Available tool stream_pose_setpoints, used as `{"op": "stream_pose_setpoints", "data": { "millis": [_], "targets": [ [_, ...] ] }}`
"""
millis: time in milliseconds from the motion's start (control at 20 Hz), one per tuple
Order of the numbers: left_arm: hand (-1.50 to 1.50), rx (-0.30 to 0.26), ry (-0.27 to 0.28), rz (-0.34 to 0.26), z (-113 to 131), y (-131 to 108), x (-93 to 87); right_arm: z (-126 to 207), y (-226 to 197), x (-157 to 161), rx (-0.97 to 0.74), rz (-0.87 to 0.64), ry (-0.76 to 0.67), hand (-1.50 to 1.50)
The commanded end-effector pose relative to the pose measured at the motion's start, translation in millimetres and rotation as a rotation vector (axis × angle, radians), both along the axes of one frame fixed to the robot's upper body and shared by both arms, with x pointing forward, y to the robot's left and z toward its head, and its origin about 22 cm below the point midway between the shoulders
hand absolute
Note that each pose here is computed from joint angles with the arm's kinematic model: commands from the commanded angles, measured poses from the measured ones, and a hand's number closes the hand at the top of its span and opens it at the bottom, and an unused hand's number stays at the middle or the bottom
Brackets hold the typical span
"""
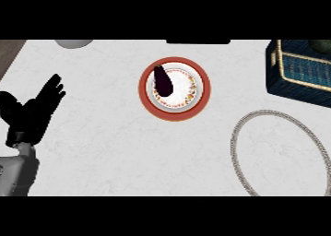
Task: Pick the squash from the placemat and place it in the basket
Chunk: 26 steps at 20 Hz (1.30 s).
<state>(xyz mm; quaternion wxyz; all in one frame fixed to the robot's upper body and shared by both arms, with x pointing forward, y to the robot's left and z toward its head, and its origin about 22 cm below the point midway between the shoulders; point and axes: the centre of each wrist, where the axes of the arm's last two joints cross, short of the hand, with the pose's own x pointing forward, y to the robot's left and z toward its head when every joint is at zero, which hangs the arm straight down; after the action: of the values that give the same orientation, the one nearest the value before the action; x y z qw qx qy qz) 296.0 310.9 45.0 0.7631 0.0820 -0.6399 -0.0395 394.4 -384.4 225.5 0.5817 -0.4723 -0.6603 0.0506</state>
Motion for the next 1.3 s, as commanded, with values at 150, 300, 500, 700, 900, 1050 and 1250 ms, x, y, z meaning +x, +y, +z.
{"op": "stream_pose_setpoints", "data": {
  "millis": [150, 300, 500, 700, 900, 1050, 1250],
  "targets": [
    [0.00, 0.007, -0.011, 0.009, 1, 8, 8.5, -11, -25, 4, 0.024, 0.094, -0.042, -1.50],
    [0.00, -0.010, 0.002, -0.006, -14, -13, -0.7, -19, -4, 22, 0.078, 0.053, -0.110, -1.50],
    [0.00, -0.017, -0.003, 0.009, -9, 17, -6.3, 13, -63, -10, 0.237, -0.042, -0.223, -1.50],
    [0.00, 0.010, 0.023, 0.009, -1, 8, -2.2, 33, -91, -26, 0.429, -0.118, -0.308, -1.50],
    [0.00, -0.007, 0.014, 0.002, 4, -3, -2.4, 18, -149, -73, 0.451, -0.113, -0.307, -1.50],
    [0.00, 0.000, -0.010, 0.014, -9, 15, -10.3, 26, -179, -98, 0.505, -0.059, -0.258, -1.50],
    [0.00, 0.005, 0.015, 0.004, -14, 0, 2.4, 4, -215, -142, 0.454, -0.033, -0.164, -1.50]
  ]
}}
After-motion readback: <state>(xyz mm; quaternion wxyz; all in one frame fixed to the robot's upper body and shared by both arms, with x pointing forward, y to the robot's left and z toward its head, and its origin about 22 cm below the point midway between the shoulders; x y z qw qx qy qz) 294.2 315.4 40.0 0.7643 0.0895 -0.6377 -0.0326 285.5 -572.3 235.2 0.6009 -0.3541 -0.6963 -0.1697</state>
